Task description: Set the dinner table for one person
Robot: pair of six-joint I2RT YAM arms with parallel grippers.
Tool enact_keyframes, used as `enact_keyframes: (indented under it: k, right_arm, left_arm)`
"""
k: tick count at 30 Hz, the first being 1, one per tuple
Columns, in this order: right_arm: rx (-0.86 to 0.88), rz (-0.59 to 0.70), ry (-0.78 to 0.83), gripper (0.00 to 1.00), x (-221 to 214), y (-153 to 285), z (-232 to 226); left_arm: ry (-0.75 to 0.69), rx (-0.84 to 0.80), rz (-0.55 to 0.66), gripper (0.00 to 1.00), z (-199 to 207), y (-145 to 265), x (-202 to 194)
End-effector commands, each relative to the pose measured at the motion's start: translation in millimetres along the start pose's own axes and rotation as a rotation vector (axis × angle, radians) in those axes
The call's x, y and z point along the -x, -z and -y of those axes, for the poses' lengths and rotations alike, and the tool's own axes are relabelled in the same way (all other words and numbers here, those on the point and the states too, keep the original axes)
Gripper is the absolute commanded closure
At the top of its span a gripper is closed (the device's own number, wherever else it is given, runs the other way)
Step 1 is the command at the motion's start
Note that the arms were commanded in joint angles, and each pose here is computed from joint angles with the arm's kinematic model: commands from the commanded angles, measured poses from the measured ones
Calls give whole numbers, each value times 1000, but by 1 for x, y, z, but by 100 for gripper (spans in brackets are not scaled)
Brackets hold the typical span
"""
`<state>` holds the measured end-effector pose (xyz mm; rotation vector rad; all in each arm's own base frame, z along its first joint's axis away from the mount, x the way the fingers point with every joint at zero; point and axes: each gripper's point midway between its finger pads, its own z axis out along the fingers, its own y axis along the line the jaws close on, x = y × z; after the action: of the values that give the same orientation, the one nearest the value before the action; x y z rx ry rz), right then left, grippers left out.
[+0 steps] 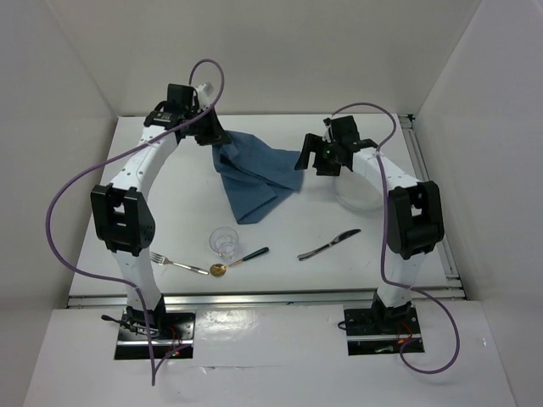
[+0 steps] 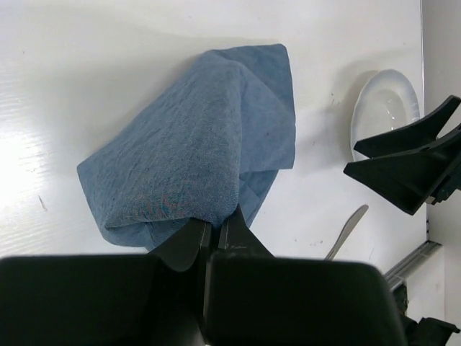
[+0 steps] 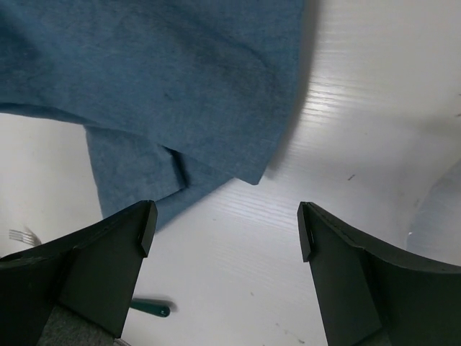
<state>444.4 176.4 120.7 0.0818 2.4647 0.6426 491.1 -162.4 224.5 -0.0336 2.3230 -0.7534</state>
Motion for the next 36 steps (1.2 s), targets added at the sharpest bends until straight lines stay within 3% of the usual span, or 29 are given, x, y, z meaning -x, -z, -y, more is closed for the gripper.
enact_keyframes:
  k: [1, 5, 9, 15, 16, 18, 19, 22, 24, 27, 28, 31, 32, 34, 35, 36]
  right_arm:
    - [72, 47, 26, 8, 20, 1, -22]
    - [99, 50, 84, 8, 14, 4, -49]
    - [170, 144, 147, 8, 17, 40, -84]
    - [158, 190, 43, 8, 5, 85, -48]
    - [130, 208, 27, 8, 1, 98, -38]
    - [114, 247, 17, 8, 0, 120, -31]
    - [89, 239, -7, 8, -6, 122, -17]
    - [71, 216, -7, 7, -22, 133, -3]
    - [67, 199, -8, 7, -30, 133, 2]
    - [58, 151, -16, 7, -47, 126, 10]
    - [54, 141, -20, 9, -48, 123, 12]
    - [43, 127, -19, 12, -49, 116, 12]
    - [45, 112, -6, 12, -47, 113, 9]
    - [59, 94, -18, 12, -45, 107, 3]
    - [63, 60, -49, 12, -48, 97, 4]
    - [106, 43, -64, 14, -48, 93, -7]
  left_arm:
    - [-16, -60, 15, 100, 16, 12, 8]
    - [-10, -105, 3, 100, 28, 19, 7]
    - [-4, -153, -25, 100, 53, 20, -13]
    - [-81, -274, -74, 100, 138, -9, -45]
    - [-111, -321, -74, 100, 169, -9, -46]
    - [-122, -363, -176, 100, 189, -34, -73]
    - [-159, -404, -155, 69, 207, -28, -62]
    - [-178, -388, -182, 25, 197, -32, -61]
    - [-183, -381, -153, 1, 189, -17, -52]
    - [-170, -296, -61, 6, 159, 12, -30]
    - [-151, -248, -33, 28, 141, 18, -22]
    - [-91, -102, -35, 63, 91, 27, -34]
    - [-45, -33, -91, 83, 66, 19, -57]
    - [27, 80, -118, 89, 35, 22, -76]
    - [78, 135, -186, 89, 10, 16, -109]
    - [99, 142, -179, 80, 4, 22, -116]
